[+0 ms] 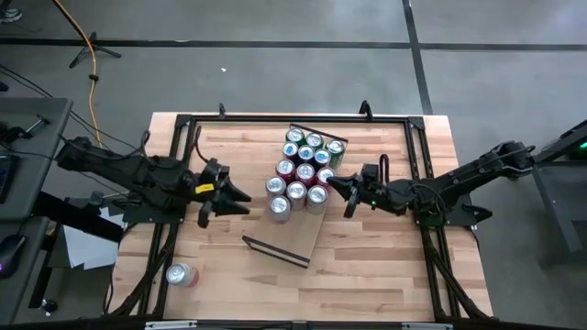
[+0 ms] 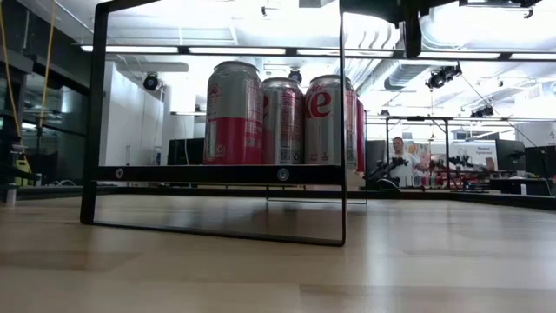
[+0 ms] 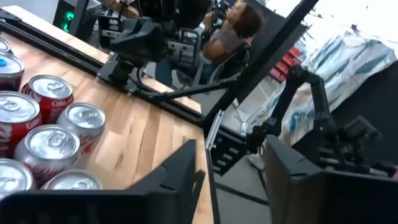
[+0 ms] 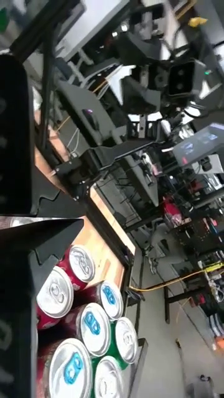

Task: Place canned beverage on shelf
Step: Put the white and pink soda can on the shelf aligned with the other white and pink soda can

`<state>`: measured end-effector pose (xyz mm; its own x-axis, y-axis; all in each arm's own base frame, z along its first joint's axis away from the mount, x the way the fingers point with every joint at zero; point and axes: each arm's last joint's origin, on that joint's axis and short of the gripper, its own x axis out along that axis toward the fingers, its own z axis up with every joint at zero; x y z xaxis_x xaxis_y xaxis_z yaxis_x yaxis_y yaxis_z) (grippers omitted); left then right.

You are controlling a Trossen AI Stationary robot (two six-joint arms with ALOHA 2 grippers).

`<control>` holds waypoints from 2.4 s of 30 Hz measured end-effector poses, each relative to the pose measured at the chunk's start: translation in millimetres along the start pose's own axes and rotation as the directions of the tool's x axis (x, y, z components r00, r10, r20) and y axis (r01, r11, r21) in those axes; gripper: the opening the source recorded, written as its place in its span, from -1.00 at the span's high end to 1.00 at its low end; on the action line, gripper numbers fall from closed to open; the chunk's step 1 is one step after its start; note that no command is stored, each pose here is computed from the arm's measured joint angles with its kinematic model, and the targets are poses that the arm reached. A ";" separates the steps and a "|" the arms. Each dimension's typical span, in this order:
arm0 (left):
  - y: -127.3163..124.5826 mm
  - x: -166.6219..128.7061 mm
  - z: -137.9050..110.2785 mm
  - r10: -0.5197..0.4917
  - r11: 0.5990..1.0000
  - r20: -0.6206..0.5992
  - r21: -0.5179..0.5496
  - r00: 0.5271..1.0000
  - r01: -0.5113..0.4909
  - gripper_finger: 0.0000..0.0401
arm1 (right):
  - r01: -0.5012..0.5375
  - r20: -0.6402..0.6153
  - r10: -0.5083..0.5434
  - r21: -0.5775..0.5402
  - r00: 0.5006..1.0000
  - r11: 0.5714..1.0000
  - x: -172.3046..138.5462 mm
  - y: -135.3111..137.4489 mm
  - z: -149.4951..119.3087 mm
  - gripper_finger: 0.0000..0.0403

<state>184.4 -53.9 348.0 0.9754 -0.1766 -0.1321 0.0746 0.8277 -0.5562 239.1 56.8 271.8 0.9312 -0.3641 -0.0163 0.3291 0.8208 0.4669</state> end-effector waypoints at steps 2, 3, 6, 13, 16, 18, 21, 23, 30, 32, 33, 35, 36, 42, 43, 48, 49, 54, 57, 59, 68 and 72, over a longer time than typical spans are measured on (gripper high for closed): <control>0.8 -5.7 0.1 0.001 0.999 -0.014 0.033 1.000 0.000 0.32 | 0.005 0.007 -0.005 0.030 1.000 1.000 0.0 0.0 0.5 1.00; 1.0 -7.9 0.2 0.002 0.998 -0.018 0.062 1.000 -0.001 0.25 | 0.011 0.010 -0.012 0.048 1.000 0.999 0.0 -0.2 0.5 1.00; 2.2 -10.6 1.9 0.007 0.990 -0.010 0.143 1.000 -0.006 0.01 | 0.029 0.019 -0.031 0.085 0.999 0.996 0.0 -0.8 0.7 1.00; 8.7 -8.5 7.3 -0.014 0.987 -0.023 0.161 1.000 0.018 -0.41 | 0.084 0.050 -0.090 0.106 0.995 0.991 -0.1 -2.6 1.5 1.00; 4.1 -12.1 16.3 -0.033 0.990 -0.022 0.139 0.999 0.036 -0.48 | 0.086 0.048 -0.091 0.103 0.995 0.991 -0.1 -2.7 1.3 1.00; -2.1 -15.7 25.4 -0.027 0.990 -0.020 0.139 0.999 0.029 -0.50 | 0.087 0.042 -0.091 0.099 0.995 0.991 -0.1 -2.9 0.7 1.00; -13.4 -16.3 33.5 0.019 0.993 -0.108 0.115 0.994 -0.007 -0.49 | 0.081 0.036 -0.084 0.092 0.996 0.992 -0.1 -2.8 0.3 1.00; -22.4 -13.3 33.3 0.073 0.993 -0.214 0.105 0.974 -0.051 -0.49 | 0.080 0.024 -0.082 0.069 0.996 0.994 -0.1 -3.1 -0.7 1.00; -56.4 -4.3 -16.2 0.286 0.943 -0.710 0.088 0.643 -0.323 -0.49 | 0.078 -0.062 -0.079 -0.012 0.995 0.997 -0.6 -6.5 -8.8 1.00; -65.2 -8.2 -41.5 0.343 0.902 -0.798 0.134 0.495 -0.410 -0.49 | 0.081 -0.089 -0.084 -0.034 0.993 0.996 -0.9 -7.9 -11.5 1.00; -71.3 -10.2 -53.9 0.361 0.886 -0.821 0.153 0.442 -0.439 -0.49 | 0.080 -0.102 -0.084 -0.043 0.991 0.996 -1.1 -8.5 -12.6 1.00; -84.9 -14.6 -77.6 0.386 0.862 -0.843 0.185 0.375 -0.472 -0.49 | 0.070 -0.126 -0.076 -0.054 0.989 0.996 -1.3 -9.0 -14.4 1.00; -91.3 -17.2 -87.4 0.394 0.853 -0.846 0.192 0.358 -0.485 -0.49 | 0.071 -0.135 -0.079 -0.062 0.988 0.996 -1.5 -9.6 -15.4 1.00; -116.9 -38.3 -132.4 0.487 0.811 -0.814 0.286 0.317 -0.511 -0.49 | 0.093 -0.166 -0.109 -0.100 0.980 0.991 -2.1 -13.0 -19.0 1.00; -119.3 -42.2 -138.6 0.504 0.806 -0.808 0.313 0.305 -0.503 -0.49 | 0.099 -0.171 -0.116 -0.106 0.978 0.989 -1.9 -13.9 -19.5 1.00; -126.1 -56.4 -165.0 0.587 0.781 -0.771 0.461 0.245 -0.421 -0.49 | 0.110 -0.184 -0.132 -0.125 0.974 0.986 -2.1 -15.8 -21.0 1.00; -126.7 -57.4 -169.1 0.601 0.777 -0.762 0.484 0.242 -0.403 -0.49 | 0.111 -0.188 -0.135 -0.129 0.973 0.985 -2.3 -16.1 -21.5 1.00; -124.3 -55.8 -184.5 0.650 0.751 -0.719 0.558 0.247 -0.352 -0.49 | 0.115 -0.195 -0.141 -0.138 0.971 0.984 -2.5 -16.9 -22.3 1.00; -116.8 -55.6 -191.1 0.673 0.730 -0.702 0.583 0.231 -0.357 -0.49 | 0.124 -0.194 -0.151 -0.144 0.969 0.982 -2.7 -17.4 -22.6 1.00; -113.0 -55.4 -194.8 0.674 0.729 -0.701 0.584 0.230 -0.357 -0.49 | 0.125 -0.196 -0.152 -0.147 0.969 0.981 -2.8 -17.6 -22.9 1.00; -102.3 -51.6 -213.9 0.623 0.772 -0.740 0.530 0.254 -0.350 -0.49 | 0.130 -0.198 -0.155 -0.133 0.968 0.983 -2.9 -17.9 -23.2 1.00; -95.3 -51.4 -220.9 0.628 0.768 -0.738 0.533 0.249 -0.356 -0.49 | 0.131 -0.199 -0.156 -0.133 0.968 0.982 -2.9 -18.0 -23.2 1.00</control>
<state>81.3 -241.4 226.6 0.1366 0.0825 -0.9872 -0.1794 0.9821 0.0573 234.1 53.3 242.9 0.8807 -0.3929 -0.2644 0.4663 0.8173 0.3386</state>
